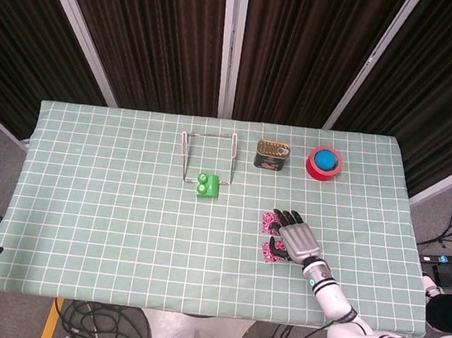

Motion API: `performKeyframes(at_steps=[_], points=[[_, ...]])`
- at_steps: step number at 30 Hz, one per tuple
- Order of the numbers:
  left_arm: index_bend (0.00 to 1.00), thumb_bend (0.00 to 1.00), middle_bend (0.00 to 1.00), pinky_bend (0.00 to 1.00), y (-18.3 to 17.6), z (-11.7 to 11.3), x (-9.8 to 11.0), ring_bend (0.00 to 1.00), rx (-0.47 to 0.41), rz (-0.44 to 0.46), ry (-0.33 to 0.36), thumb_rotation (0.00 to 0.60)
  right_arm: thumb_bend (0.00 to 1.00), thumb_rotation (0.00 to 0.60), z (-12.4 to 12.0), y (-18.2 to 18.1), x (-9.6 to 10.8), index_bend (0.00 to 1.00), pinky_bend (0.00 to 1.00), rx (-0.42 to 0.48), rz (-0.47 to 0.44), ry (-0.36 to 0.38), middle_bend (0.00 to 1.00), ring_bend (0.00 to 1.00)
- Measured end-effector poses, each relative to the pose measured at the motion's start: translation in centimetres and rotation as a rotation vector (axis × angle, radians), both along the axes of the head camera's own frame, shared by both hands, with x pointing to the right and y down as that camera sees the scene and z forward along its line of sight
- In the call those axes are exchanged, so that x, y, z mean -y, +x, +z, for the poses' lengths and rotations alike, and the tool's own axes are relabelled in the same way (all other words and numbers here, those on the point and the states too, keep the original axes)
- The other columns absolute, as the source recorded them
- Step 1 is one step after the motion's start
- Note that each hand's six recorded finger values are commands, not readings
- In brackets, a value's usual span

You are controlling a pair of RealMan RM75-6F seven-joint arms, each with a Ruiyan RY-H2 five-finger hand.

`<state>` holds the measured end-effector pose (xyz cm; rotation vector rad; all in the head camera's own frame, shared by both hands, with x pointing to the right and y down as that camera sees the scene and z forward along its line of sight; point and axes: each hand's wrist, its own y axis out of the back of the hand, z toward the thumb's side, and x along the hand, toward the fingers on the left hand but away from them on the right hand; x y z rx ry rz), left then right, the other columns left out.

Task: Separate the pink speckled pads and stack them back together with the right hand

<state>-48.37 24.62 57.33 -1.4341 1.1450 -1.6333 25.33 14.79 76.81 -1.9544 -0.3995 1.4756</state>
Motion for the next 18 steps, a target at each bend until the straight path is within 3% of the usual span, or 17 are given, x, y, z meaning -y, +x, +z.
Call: performKeyframes(at_steps=[7,18], points=[[0.18,0.03,0.15,0.13,0.0,0.0,-0.1,0.12,0.0,-0.002,0.0,0.6,0.6,0.065,0.8,0.7,-0.2,0.26,0.0,-0.041,-0.005,-0.012,0.0,0.0],[0.18,0.03,0.15,0.13,0.2,0.0,0.2,0.12,-0.001,0.005,0.006,0.6,0.6,0.069,-0.3,5.2,-0.2,0.26,0.0,-0.113,0.019,0.001,0.0,0.0]])
